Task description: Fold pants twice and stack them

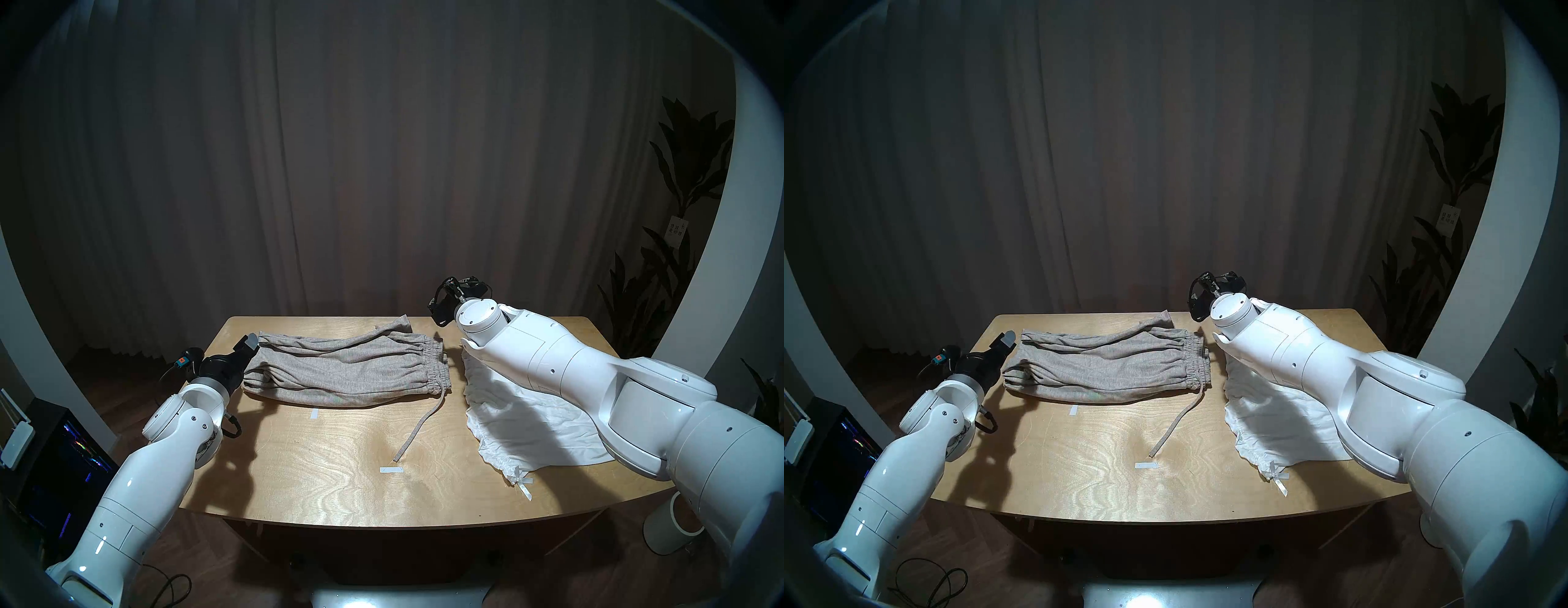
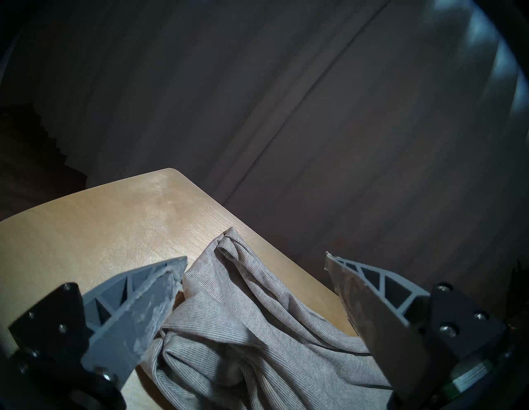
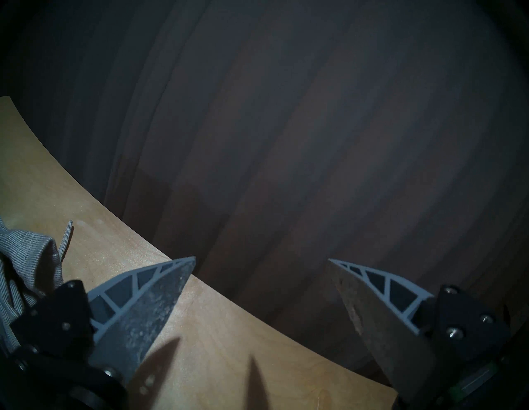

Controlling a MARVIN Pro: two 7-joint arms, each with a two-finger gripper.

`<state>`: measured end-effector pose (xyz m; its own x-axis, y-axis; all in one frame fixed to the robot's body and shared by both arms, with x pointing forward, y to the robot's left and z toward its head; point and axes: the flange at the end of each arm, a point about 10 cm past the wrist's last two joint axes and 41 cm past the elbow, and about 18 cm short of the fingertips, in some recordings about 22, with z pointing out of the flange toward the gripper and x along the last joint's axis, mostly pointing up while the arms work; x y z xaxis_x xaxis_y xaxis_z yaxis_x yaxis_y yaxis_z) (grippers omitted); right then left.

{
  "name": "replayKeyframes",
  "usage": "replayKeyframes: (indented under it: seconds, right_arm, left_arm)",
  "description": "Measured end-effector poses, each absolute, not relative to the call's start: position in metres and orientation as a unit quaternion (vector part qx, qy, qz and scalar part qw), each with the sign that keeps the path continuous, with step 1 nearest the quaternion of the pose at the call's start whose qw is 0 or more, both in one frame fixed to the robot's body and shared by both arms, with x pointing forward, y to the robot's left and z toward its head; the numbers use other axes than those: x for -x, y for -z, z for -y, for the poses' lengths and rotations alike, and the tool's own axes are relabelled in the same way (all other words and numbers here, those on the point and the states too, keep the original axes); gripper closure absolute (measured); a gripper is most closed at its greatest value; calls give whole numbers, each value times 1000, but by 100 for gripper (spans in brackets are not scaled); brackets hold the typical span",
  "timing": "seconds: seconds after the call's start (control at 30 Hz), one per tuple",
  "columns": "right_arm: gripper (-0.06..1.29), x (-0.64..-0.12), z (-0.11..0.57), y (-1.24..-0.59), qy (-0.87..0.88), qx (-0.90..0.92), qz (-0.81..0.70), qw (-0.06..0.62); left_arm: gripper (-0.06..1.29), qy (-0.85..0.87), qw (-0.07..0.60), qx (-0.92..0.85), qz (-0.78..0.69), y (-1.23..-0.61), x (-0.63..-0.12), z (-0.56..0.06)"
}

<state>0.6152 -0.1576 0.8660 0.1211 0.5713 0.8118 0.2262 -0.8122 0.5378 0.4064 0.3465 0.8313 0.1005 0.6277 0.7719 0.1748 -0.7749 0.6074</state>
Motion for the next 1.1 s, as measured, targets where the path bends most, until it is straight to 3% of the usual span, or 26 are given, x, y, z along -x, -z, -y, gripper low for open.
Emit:
replayKeyframes:
  seconds: [0.6, 1.1]
  right_arm:
    - [3, -614, 172, -892, -664, -657, -316, 167]
    - [3, -594, 218, -891, -731, -621, -252, 128]
  left_arm:
    - [2, -588, 229, -697, -340, -824, -370, -339]
    - [2, -562, 270, -651, -433, -829, -333, -338]
